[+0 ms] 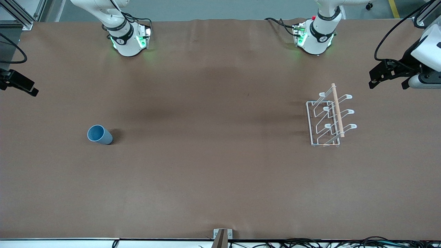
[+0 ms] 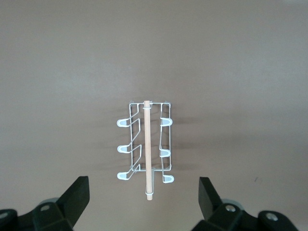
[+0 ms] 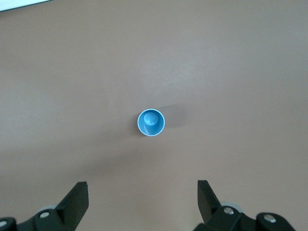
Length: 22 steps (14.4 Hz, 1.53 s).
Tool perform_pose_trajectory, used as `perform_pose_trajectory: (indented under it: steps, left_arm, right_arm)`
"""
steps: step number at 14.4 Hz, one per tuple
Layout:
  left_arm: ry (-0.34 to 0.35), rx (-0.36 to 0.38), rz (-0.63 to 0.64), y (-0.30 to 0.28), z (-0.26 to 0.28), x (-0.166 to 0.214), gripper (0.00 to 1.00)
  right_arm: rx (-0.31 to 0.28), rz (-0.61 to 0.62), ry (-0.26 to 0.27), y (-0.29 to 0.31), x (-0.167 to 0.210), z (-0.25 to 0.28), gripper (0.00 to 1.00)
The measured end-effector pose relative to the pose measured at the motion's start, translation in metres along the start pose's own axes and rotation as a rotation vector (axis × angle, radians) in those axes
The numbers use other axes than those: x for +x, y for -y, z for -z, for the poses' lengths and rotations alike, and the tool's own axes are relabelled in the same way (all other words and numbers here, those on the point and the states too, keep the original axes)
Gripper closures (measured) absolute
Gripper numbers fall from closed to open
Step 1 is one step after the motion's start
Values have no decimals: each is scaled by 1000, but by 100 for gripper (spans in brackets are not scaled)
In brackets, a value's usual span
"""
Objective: Hang cup on cup holder
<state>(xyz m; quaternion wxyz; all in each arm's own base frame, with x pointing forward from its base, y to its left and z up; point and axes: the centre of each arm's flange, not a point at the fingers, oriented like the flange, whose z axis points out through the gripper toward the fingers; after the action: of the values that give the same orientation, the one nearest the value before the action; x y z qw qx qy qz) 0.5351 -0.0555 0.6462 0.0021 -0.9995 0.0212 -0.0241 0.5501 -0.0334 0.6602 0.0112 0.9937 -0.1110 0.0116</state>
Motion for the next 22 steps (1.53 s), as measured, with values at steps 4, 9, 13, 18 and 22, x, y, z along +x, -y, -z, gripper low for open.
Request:
perform_pose_trajectory:
  steps: [4, 9, 13, 18, 22]
  left_arm:
    - [-2, 0, 0, 0, 0, 0, 0]
    - [1, 0, 3, 1, -2, 1, 0]
    - [4, 0, 3, 1, -4, 3, 0]
    - [5, 0, 4, 1, -5, 3, 0]
    - [5, 0, 4, 1, -7, 5, 0]
  right_arm:
    - [0, 0, 0, 0, 0, 0, 0]
    - [0, 0, 1, 0, 0, 0, 0]
    - [-1, 1, 4, 0, 0, -1, 0]
    - [-5, 43, 24, -1, 2, -15, 0]
    - [-10, 74, 64, -2, 16, -95, 0]
